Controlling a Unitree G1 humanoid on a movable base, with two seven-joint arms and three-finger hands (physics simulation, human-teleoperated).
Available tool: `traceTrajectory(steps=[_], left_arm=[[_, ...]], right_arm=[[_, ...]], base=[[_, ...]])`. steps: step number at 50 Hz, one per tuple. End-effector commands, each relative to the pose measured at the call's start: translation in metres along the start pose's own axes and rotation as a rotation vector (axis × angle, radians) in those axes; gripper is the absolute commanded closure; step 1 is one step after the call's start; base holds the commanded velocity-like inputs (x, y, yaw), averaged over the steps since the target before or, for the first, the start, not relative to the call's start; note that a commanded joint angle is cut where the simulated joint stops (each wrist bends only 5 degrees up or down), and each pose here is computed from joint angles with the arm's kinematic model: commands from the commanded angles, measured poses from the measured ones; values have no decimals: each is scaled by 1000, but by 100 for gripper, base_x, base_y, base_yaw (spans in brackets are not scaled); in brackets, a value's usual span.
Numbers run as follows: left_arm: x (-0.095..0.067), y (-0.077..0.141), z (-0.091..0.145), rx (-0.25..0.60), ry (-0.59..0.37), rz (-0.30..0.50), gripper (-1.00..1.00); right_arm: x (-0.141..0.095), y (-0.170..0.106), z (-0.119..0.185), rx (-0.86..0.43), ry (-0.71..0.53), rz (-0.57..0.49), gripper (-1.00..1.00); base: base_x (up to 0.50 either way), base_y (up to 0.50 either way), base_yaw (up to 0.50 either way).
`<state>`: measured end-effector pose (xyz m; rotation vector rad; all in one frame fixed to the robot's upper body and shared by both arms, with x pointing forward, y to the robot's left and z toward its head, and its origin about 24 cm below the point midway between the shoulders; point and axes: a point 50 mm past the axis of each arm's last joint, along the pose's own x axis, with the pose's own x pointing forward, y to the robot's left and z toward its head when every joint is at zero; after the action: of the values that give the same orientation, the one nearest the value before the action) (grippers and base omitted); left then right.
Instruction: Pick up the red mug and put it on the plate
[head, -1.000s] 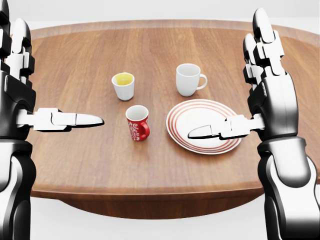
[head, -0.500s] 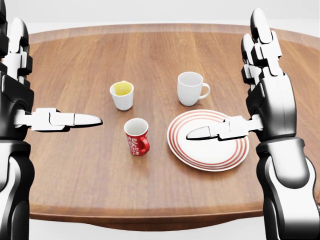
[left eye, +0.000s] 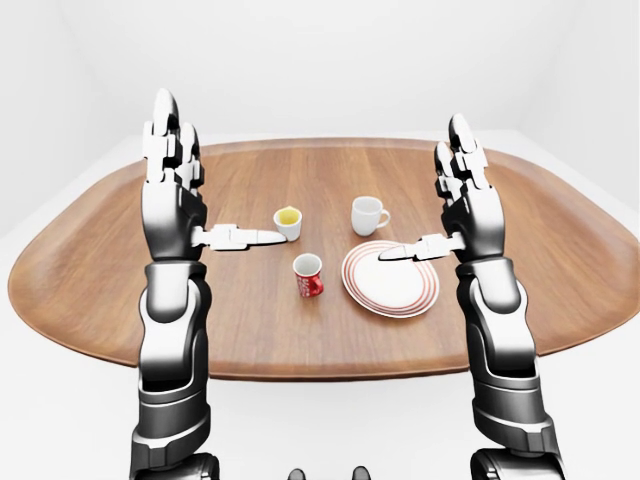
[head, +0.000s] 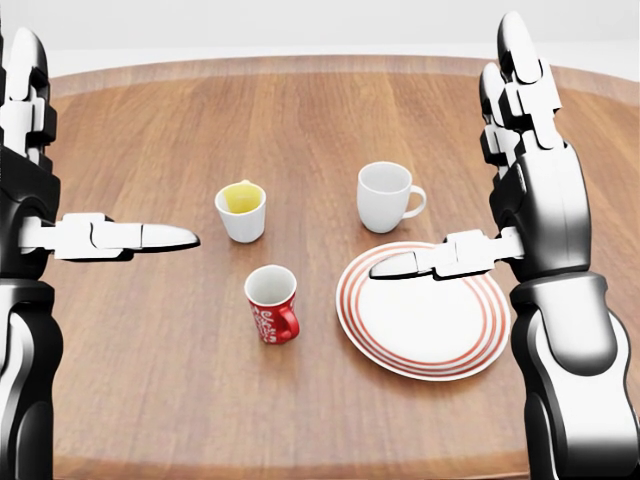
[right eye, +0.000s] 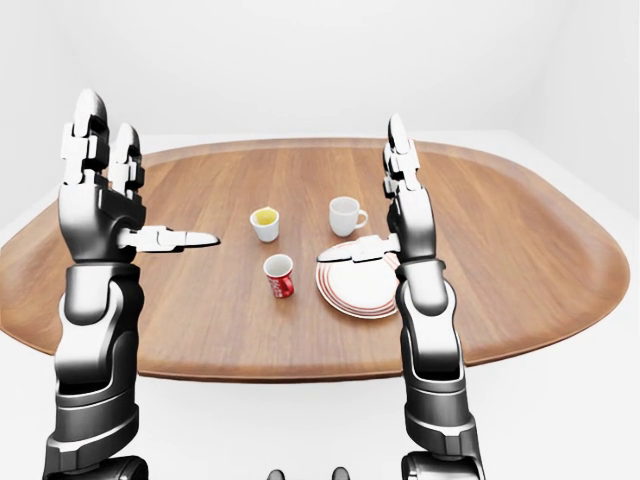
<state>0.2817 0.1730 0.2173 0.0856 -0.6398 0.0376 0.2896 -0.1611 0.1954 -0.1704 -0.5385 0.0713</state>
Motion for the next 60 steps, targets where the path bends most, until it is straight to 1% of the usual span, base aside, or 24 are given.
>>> traceTrajectory(steps=[1,11,50,53,55,60], left_arm=[[0,1,0,1,-1,3,-100],[1,-1,3,-2,-14,-2,-100],[-1,2,5,-1,-20,5,-100],[-1,2,5,-1,-20,6,-100],[-1,2,5,-1,-20,6,-100],[-1,3,4,0,-14,8,-100]], right_arm=[[0,0,1,-2,-2,3,-100],[1,0,1,-5,-6,6,-100],[0,1,-2,-4,10,7,-100],[0,1,-7,-4,32,8,-100],[0,4,-10,-13,42,34,-100],[1,2,-17,-29,76,35,-100]], base=[[19,0,0],[19,0,0],[20,0,0],[21,0,0],[18,0,0],[0,0,0]])
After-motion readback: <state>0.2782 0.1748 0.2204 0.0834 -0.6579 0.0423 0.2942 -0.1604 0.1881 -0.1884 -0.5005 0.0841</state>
